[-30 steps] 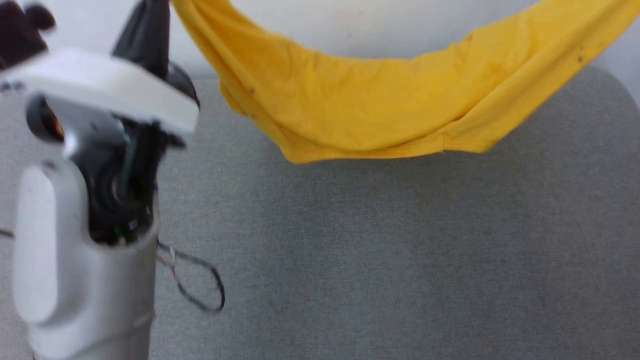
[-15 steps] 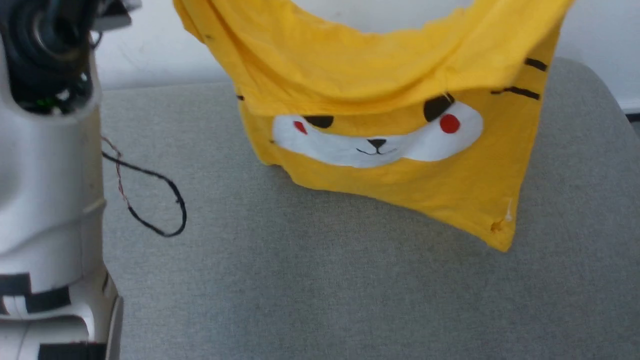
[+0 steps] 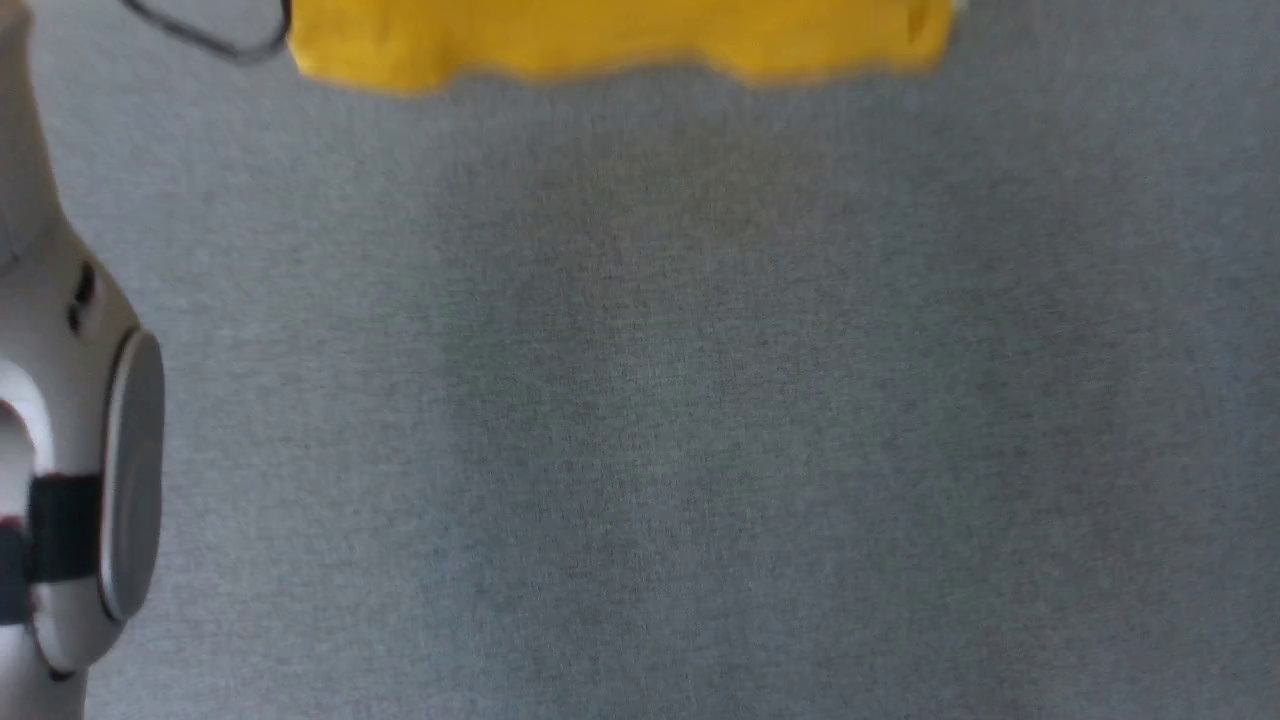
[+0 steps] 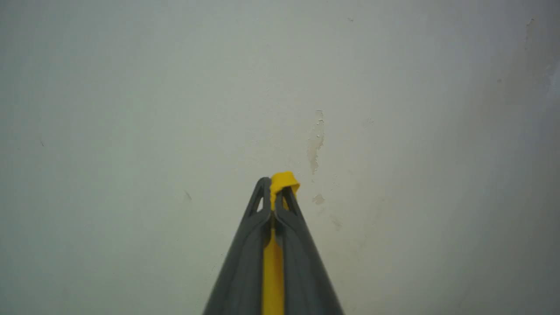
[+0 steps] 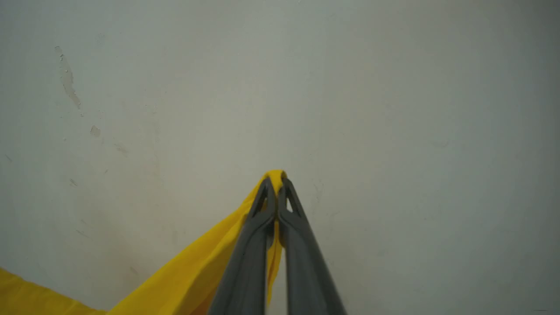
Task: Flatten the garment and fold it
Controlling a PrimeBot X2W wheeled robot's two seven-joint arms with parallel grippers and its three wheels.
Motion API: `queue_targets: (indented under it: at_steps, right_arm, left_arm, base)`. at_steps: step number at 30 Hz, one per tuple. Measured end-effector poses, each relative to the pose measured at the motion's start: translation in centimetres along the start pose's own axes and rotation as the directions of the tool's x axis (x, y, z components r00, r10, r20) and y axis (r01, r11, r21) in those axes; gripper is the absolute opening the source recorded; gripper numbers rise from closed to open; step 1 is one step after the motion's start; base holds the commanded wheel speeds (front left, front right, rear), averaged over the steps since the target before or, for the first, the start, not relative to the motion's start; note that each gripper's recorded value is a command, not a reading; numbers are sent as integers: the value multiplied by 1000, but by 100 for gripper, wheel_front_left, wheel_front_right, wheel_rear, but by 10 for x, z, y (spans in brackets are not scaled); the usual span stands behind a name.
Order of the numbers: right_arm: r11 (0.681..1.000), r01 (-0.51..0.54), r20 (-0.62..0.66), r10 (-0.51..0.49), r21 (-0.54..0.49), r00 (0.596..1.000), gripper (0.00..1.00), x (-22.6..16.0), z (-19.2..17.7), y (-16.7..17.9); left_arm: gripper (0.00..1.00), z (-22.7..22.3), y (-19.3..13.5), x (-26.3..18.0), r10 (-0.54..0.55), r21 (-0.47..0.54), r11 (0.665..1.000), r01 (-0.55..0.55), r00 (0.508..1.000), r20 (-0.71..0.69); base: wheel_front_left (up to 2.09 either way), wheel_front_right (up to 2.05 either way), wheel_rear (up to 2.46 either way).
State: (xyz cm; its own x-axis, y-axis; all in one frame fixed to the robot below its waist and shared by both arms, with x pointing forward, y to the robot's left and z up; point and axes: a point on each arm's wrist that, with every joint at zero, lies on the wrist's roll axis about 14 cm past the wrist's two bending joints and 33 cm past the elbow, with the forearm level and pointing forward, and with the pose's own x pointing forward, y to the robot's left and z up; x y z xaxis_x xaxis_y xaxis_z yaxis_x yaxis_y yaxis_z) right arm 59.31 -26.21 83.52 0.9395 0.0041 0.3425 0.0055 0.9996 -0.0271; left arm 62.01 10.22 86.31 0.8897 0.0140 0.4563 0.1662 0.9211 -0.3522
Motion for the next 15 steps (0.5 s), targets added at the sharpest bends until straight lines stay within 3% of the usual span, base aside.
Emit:
queue_targets:
  at_steps: [9,15]
  right_arm:
    - [995,20,-74,-28,-101,997,0,50,-102,-12]
    - [996,-13,-184,-4,-90,983,0,55,-196,-9]
  left_arm:
    - [0,-70,38,37,9,-44,999,-4,993,116]
    - [0,-151,68,35,-62,-53,997,64,997,46]
  base:
    - [0,0,0]
    - [0,0,0]
